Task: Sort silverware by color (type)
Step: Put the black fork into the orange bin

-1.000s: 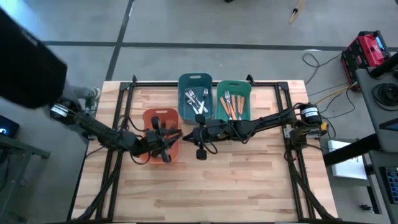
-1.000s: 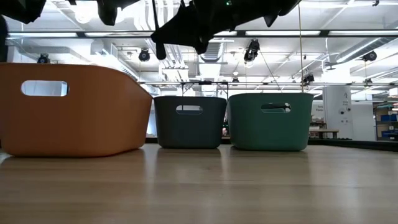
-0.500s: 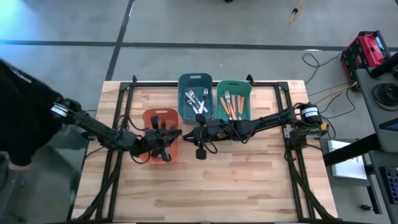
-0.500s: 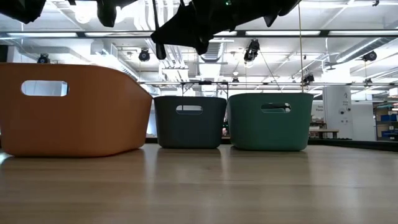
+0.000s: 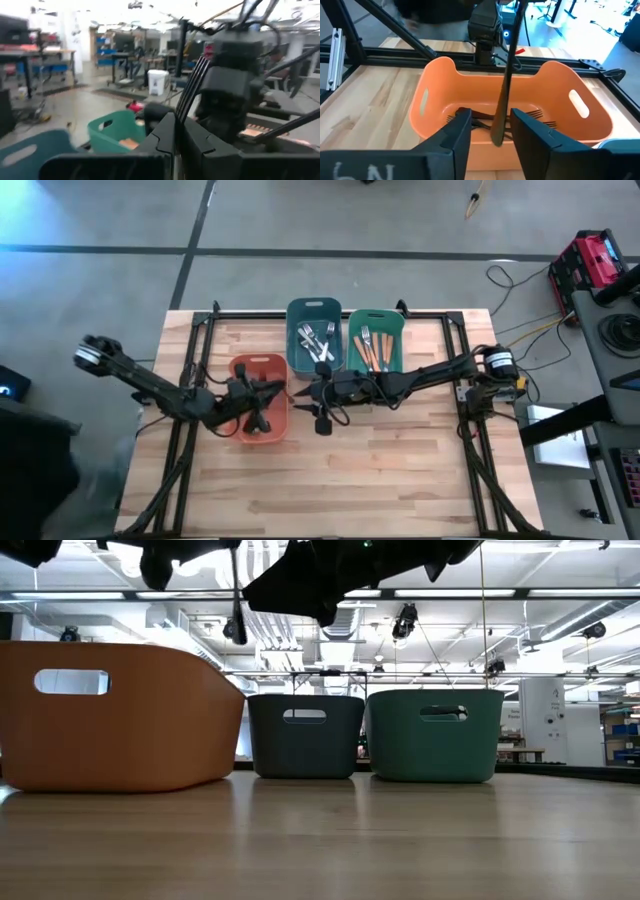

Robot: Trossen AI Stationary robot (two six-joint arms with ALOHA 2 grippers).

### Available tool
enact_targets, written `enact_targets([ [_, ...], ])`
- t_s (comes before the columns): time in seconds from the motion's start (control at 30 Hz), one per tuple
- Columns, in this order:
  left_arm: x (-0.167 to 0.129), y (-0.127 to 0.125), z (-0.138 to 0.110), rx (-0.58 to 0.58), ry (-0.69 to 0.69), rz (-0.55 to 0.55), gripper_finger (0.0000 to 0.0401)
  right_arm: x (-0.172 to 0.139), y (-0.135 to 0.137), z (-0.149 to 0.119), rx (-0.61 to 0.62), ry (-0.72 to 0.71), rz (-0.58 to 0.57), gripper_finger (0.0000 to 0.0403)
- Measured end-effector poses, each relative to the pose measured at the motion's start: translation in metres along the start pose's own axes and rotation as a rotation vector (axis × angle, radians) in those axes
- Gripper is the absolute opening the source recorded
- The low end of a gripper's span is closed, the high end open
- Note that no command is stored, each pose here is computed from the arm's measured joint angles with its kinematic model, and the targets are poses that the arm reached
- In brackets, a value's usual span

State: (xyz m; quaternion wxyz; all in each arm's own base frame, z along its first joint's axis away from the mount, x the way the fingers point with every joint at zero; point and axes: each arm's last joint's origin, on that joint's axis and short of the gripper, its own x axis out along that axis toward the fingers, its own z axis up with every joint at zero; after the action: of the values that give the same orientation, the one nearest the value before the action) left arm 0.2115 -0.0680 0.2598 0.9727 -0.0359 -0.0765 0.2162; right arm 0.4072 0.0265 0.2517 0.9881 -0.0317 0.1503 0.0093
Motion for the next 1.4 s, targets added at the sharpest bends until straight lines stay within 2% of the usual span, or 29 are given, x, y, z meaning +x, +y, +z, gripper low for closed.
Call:
enact_targets([
  [0.3,-0.014,0.017,0.017,-0.036,0.031,0.027,0.0000,-0.001,-0.004,-0.003,0.009,0.036,-0.047,0.0150],
  [0.53,-0.027,0.032,0.017,-0.072,0.124,0.058,0.0000,-0.001,-0.004,-0.006,0.007,0.070,-0.055,0.0148],
  [0.67,-0.035,0.041,0.009,-0.110,0.217,0.099,0.0000,-0.002,-0.004,-0.006,0.006,0.071,-0.055,0.0152],
  [0.8,-0.040,0.049,-0.002,-0.189,0.293,0.186,0.0000,-0.002,-0.005,-0.006,0.006,0.070,-0.057,0.0153],
  [0.97,-0.040,0.051,-0.014,-0.261,0.351,0.245,0.0000,-0.002,-0.006,-0.005,0.009,0.069,-0.059,0.0153],
  [1.4,-0.032,0.045,-0.036,-0.231,0.425,0.298,0.0000,-0.002,-0.006,-0.005,0.020,0.069,-0.059,0.0153],
])
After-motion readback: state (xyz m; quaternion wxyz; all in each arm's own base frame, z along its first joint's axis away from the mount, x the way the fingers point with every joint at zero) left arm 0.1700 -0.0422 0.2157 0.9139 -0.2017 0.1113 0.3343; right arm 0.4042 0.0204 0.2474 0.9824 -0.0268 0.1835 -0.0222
